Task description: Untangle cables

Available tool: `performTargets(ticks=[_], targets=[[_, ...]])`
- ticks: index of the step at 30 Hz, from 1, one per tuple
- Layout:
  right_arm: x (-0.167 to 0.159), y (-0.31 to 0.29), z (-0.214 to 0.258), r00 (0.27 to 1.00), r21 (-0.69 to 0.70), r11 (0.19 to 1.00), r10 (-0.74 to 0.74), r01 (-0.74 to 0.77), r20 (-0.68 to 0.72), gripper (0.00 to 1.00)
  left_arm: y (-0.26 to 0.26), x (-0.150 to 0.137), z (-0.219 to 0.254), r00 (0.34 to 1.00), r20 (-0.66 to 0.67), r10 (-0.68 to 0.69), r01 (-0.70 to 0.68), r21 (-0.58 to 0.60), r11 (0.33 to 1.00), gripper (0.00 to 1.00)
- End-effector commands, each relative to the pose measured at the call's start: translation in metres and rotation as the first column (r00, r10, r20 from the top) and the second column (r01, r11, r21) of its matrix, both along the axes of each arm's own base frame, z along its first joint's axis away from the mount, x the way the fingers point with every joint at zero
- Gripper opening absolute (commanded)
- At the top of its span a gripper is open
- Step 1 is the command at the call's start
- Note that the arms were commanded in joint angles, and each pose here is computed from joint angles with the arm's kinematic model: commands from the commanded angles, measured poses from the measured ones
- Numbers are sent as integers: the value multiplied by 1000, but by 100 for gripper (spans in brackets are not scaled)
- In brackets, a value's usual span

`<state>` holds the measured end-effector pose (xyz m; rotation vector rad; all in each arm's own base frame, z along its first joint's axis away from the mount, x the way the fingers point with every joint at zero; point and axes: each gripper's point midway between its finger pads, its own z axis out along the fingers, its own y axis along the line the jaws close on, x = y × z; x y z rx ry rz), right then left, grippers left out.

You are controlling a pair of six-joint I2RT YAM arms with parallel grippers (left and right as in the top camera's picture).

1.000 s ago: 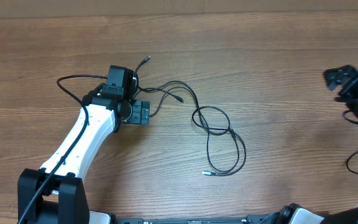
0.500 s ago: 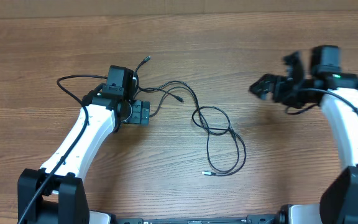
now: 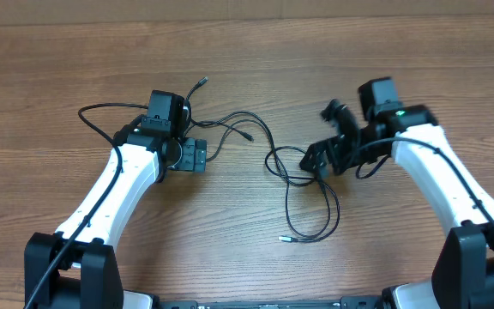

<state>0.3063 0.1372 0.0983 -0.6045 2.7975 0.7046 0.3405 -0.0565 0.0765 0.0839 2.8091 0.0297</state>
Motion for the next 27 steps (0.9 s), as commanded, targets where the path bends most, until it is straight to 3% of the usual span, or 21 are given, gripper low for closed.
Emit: performTargets(ticks=[1,9,11,14,15,16,24,27], targets=[[-7,14,-15,995,4,996,92,-92,38,100,1,-1,0,1000,3,-9,9,12,1000,100],[-4,33,-40,979,18,989,142,-147,149,94,1,-1,0,1000,3,-8,8,12,1000,100],[-5,34,-47,975,21,988,147,-153,168,89,1,-1,0,1000,3,-9,9,12,1000,100],[-8,34,-57,972,25,988,148,-155,180,70,1,-1,0,1000,3,-9,9,12,1000,100],[-12,34,-62,973,26,988,148,-155,176,51,1,-1,0,1000,3,-9,9,12,1000,99],[-13,35,-63,973,35,987,150,-158,176,44,1,-1,0,1000,3,-9,9,12,1000,100],[-21,41,-64,973,87,980,160,-176,166,43,1,-1,0,1000,3,-9,9,12,1000,100],[-20,38,-67,974,65,984,155,-168,168,58,1,-1,0,1000,3,-9,9,12,1000,100]])
